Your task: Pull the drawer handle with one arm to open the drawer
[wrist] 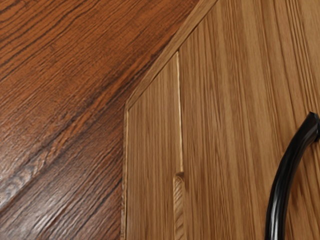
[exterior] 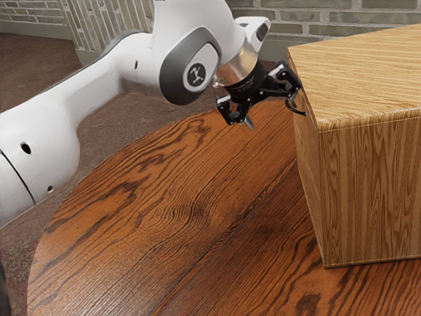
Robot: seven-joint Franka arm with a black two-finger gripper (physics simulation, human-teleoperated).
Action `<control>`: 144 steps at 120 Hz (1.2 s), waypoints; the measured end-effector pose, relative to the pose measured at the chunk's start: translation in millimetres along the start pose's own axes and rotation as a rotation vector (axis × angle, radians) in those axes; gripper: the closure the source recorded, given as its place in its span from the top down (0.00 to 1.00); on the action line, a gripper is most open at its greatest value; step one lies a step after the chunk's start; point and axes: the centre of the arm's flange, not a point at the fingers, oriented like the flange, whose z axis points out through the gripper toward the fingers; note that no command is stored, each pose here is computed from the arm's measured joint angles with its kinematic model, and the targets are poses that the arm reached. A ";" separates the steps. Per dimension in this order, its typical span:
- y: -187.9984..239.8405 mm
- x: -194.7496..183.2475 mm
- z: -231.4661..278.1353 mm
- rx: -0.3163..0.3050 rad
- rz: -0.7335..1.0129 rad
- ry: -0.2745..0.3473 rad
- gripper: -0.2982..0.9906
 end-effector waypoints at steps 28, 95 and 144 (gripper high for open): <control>-8.6 0.2 11.0 0.018 -0.009 -0.014 0.76; -153.8 12.8 -37.4 0.110 -0.175 -0.051 0.76; -200.4 -30.8 -280.9 -0.105 -0.095 0.209 0.76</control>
